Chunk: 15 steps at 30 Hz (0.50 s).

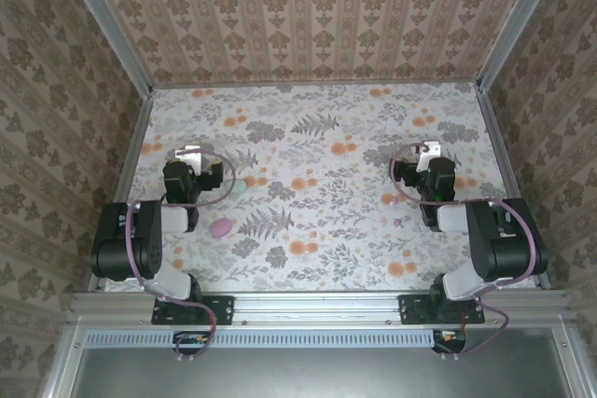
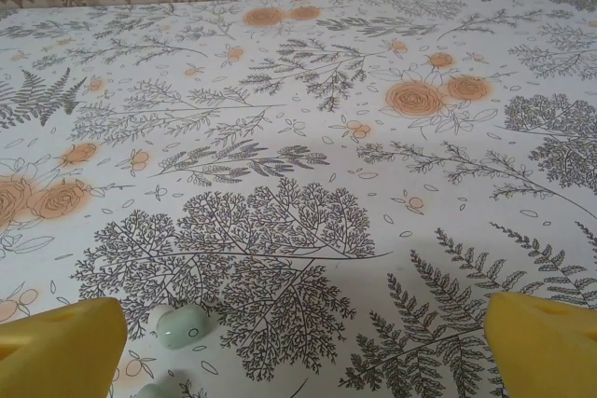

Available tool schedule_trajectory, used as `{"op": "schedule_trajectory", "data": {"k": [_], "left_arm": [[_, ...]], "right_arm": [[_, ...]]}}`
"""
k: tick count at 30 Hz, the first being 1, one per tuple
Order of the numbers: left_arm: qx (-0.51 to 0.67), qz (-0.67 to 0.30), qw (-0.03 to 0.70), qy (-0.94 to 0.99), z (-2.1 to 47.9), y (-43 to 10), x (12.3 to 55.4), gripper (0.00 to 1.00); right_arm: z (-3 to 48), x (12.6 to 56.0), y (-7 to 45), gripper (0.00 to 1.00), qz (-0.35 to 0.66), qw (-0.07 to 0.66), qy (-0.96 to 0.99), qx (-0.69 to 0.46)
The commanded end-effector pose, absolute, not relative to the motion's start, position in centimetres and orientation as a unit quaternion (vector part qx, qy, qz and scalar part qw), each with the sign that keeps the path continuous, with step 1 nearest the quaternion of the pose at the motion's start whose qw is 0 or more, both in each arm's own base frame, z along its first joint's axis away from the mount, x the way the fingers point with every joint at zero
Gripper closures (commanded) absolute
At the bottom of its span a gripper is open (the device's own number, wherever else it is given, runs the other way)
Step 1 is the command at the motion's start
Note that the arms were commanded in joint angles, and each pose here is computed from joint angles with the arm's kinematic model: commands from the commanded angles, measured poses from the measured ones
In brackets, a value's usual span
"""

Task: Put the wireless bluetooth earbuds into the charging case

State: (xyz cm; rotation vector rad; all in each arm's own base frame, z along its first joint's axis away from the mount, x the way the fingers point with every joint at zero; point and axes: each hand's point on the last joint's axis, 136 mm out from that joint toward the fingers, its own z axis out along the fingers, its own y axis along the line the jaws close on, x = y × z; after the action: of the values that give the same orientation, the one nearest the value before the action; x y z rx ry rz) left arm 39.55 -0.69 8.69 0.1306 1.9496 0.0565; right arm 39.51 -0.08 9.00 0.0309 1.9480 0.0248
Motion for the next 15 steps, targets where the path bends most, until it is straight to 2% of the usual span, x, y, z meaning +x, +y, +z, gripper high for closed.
{"op": "schedule_trajectory", "data": {"k": [1,15], "left_arm": [[0.05,0.023,0.565,0.823,9.31,-0.73,39.93,0.0],[0.048,0.02,0.565,0.823,9.34,-0.62,39.97,0.0]], "right_arm": [[9.72,40.05,0.0,0.0,0.009,0.571,0.821,0.013],[9.65,40.05,-0.11,0.0,0.008,0.569,0.822,0.015]]}}
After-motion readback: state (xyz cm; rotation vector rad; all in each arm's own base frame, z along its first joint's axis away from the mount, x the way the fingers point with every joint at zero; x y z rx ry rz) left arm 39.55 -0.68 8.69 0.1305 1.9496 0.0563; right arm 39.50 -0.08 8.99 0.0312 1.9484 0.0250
